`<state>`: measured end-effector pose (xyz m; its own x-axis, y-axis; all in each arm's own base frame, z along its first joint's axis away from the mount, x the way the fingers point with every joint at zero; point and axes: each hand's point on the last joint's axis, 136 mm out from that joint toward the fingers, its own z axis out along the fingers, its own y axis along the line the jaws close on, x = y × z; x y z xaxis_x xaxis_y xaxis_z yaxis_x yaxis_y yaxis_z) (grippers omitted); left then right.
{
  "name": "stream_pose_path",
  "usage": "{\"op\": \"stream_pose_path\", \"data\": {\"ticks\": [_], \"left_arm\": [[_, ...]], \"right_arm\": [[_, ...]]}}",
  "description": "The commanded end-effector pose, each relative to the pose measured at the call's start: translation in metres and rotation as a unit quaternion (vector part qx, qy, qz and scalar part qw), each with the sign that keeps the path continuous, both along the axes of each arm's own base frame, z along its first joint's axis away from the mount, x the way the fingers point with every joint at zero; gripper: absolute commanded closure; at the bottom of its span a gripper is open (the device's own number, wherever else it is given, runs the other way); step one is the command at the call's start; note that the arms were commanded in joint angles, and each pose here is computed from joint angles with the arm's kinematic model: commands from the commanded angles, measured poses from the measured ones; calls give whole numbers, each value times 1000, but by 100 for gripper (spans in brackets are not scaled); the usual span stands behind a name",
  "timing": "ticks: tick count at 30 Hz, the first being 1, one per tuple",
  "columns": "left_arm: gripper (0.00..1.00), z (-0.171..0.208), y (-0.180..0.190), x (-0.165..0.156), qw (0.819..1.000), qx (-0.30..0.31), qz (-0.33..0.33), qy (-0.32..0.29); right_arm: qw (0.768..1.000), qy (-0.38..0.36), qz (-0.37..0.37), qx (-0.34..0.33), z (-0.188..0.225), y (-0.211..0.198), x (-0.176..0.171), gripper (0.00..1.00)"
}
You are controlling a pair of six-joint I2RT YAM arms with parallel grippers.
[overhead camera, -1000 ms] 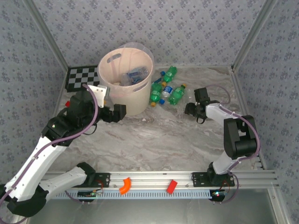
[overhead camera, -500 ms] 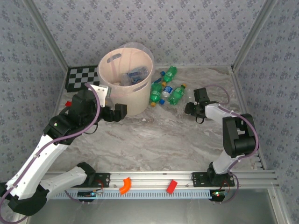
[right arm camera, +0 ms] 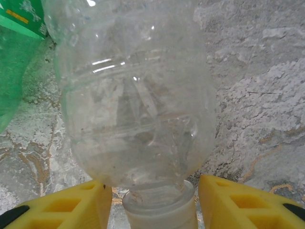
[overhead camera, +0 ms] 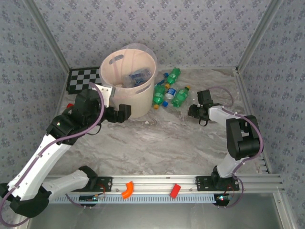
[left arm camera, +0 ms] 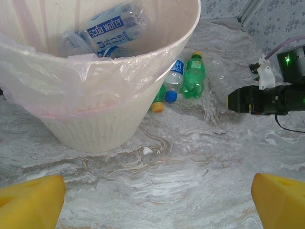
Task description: Put the plastic bottles in the bin
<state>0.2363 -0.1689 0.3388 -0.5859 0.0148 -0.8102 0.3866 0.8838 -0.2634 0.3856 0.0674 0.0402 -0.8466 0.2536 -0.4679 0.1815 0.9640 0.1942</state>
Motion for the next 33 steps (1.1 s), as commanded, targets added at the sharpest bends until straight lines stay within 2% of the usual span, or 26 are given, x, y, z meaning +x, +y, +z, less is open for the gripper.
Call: {"op": "stream_pose_path", "data": {"ticks": [1,3,12,16,25,33], "left_arm": [[0,14,3,-6,1000,-17,0,-11],[0,13,4,-7,1000,-16,1,-11],[0,17,5,-8,1000,-18,1,-15],[0,16,3,-7,1000,-18,0,-13],[0,17,5,-7,1000,-21,3,-16],[0,21,1,-4,999,-38,7,-20]], "right_arm": [[1000,13,5,-5,-10,2,-2,48],[1000,14,5,-6,-11,1,-3,49],[1000,2,7,-12,-1,1,-6,64],[1000,-14,6,-16,13,1,-8,67],[997,-72,6,-17,56,5,-15,71],[985,-164,45,-16,123,27,-30,71]]}}
